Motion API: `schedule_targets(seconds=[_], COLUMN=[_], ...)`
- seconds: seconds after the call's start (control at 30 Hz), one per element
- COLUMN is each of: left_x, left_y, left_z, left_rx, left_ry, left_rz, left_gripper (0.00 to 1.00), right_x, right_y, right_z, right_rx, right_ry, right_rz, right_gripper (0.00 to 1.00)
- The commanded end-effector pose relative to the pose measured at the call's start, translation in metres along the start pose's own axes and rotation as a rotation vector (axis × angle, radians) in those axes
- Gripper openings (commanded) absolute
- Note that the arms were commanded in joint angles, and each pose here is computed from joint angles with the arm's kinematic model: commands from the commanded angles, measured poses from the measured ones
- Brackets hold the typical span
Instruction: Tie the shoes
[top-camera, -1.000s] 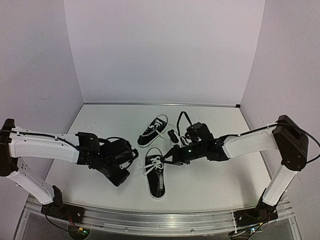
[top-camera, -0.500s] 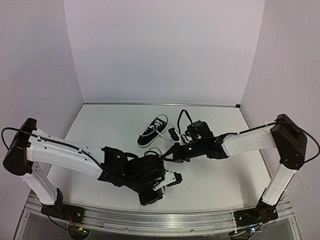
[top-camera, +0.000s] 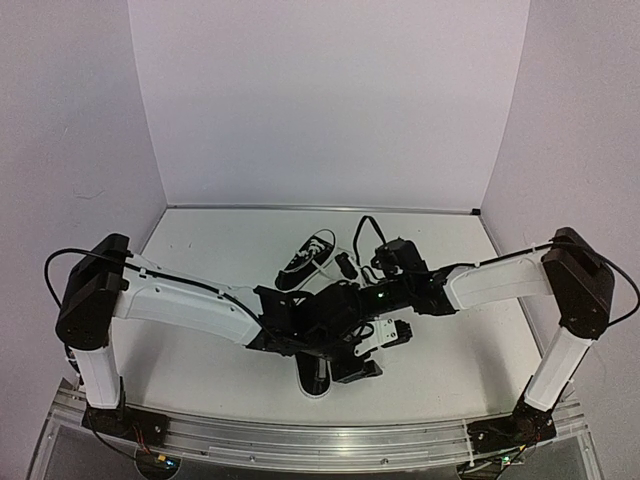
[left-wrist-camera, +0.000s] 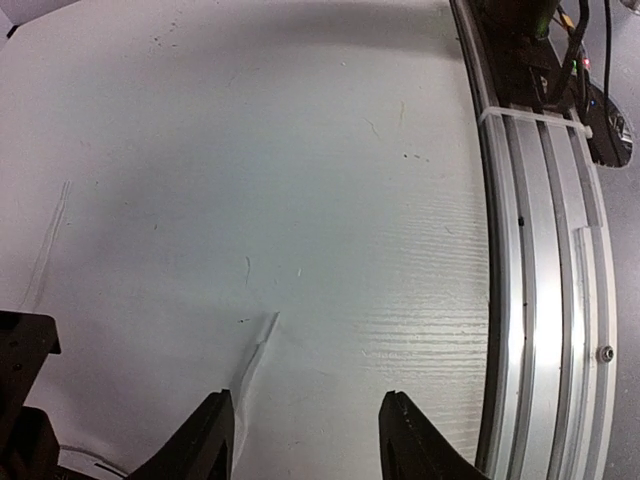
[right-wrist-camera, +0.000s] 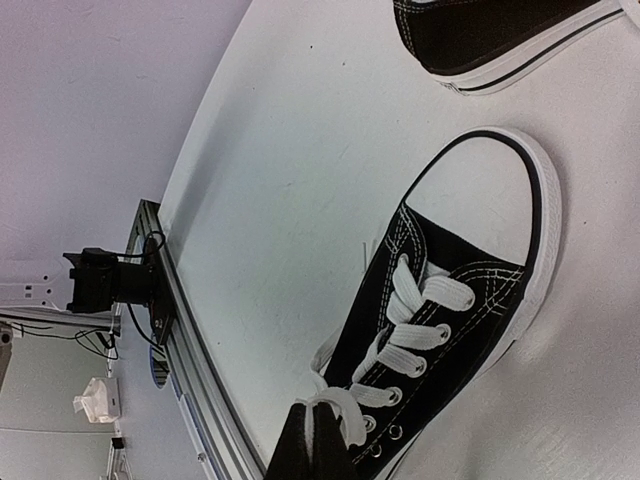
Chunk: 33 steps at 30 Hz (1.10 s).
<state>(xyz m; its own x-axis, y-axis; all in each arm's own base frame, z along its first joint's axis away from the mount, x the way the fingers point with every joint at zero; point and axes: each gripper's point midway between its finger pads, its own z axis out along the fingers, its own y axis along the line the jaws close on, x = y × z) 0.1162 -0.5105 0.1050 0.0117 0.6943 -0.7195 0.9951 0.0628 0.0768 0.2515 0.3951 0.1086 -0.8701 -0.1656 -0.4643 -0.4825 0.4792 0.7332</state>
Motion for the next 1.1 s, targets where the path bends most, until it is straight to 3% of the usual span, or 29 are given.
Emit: schedule_targets(seconds=[0.0,0.27,0.43,0.53,0.73,0.87,1.07], left_x=[-0.045,-0.014,0.033,0.062,0.108,0.115,0.105], left_y=[0.009,0.062,0.093,0.102,0.109,0.110,0.114], left_z=[-0.033,-0.135,-0.195,-0.219,-0.224,-0.210,-0.190], left_rx=[-0.034,-0.258,-0.479,-0.583,-0.675,-0.654,-0.572], left_ry=[-0.129,-0.312,-0.435,-0.440,-0.352,-0.313,-0.297], left_rz=[0.003,-0.269,-0.466,-0.559,-0.684,-0.715,-0.716], left_gripper=[0.53,0.53,0.58,0.60,0.64,0.66,0.74], right_x=[-0.018,-0.016,-0.008,0.000,0.017,0.021,-0.002], right_y=[0.014,0.031,0.042,0.045,0.056,0.065,0.093], right_z=[0.000,0.007,0.027,0.042,0.064,0.064,0.028], right_rx=[-0.045,-0.100,-0.125,-0.131,-0.137,-0.137,-0.130], right_ry=[-0.035,-0.003,0.039,0.071,0.137,0.171,0.113], right_rz=[-0.052,-0.075,-0.083,-0.083,-0.099,-0.128,-0.210], right_gripper=[0.00,0.03,0.03,0.04,0.11,0.27,0.51])
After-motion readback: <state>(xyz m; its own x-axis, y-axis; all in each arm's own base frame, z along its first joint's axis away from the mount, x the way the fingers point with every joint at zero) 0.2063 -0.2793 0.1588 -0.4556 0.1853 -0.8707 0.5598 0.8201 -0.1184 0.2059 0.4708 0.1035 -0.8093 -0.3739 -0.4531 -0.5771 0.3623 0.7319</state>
